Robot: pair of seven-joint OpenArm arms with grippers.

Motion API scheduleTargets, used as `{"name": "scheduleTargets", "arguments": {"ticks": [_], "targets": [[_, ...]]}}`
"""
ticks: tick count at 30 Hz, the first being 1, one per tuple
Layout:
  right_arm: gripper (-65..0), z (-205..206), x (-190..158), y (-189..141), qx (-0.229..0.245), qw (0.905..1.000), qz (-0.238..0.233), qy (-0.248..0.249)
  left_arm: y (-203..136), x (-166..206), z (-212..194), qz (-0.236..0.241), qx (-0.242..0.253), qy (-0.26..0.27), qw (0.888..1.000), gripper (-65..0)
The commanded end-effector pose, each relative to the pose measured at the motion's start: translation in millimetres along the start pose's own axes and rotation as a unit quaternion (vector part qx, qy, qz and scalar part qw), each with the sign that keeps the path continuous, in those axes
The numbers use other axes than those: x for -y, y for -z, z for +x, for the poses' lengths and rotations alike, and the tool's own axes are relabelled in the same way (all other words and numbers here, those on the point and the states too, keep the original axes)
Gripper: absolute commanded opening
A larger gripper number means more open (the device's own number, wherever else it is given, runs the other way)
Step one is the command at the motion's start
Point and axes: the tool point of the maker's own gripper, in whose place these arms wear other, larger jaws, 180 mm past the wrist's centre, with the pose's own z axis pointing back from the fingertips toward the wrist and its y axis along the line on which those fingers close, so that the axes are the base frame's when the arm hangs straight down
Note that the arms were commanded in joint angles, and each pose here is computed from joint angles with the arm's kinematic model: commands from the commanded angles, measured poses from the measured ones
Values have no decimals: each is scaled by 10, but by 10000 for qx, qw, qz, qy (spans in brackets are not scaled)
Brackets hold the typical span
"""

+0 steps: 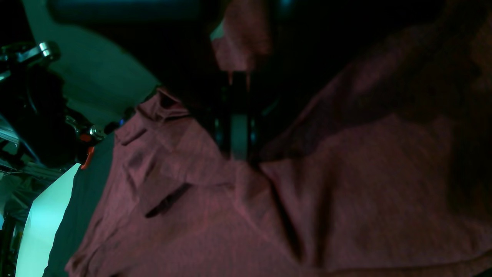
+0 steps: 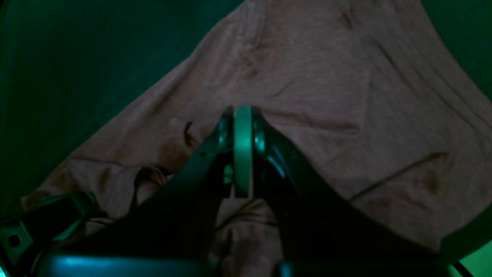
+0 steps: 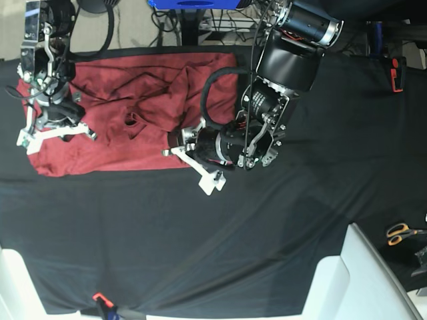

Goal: Fold the T-shirt properly
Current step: 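Push the left gripper across the shirt toward the right gripper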

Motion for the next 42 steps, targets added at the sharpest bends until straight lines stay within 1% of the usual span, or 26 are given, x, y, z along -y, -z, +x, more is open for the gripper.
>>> {"name": "scheduleTargets", "arguments": {"ticks": [1, 3, 7, 11, 16, 23, 27, 32, 35, 39, 42], "targets": [[-648, 128, -26, -26, 207, 9998, 45, -19, -34, 62, 122, 38, 121, 41, 9999, -650], [-648, 134, -30, -25, 214, 9998, 49, -18, -27, 25, 108, 160, 102, 30, 9998, -650], [-648, 134, -30, -25, 214, 9998, 49, -18, -13, 29, 52, 140, 73, 8, 9999, -650], [-648, 134, -30, -25, 214, 9998, 49, -18, 73, 124, -81, 160, -135, 286, 9994, -650], [-648, 138, -25, -25, 218, 9998, 44, -14, 139, 265, -201, 56, -274, 421, 9987, -650], [-648, 138, -25, -25, 218, 9998, 44, -14, 174, 296, -306, 24, -371, 431, 9984, -650], [-648, 162, -41, -19, 243, 9997, 60, -10, 147, 445, -353, -81, -420, 709, 9966, -650], [-648, 180, -53, -7, 255, 9997, 65, 1, 39, 631, -433, -292, -558, 888, 9941, -650], [-648, 197, -71, -8, 278, 9996, 84, 10, 22, 640, -462, -299, -657, 907, 9933, -650], [-648, 216, -83, 9, 290, 9995, 91, 18, -15, 659, -410, -324, -568, 937, 9935, -650], [-648, 216, -83, 9, 290, 9995, 91, 18, -114, 719, -298, -372, -356, 1083, 9928, -650]]}}
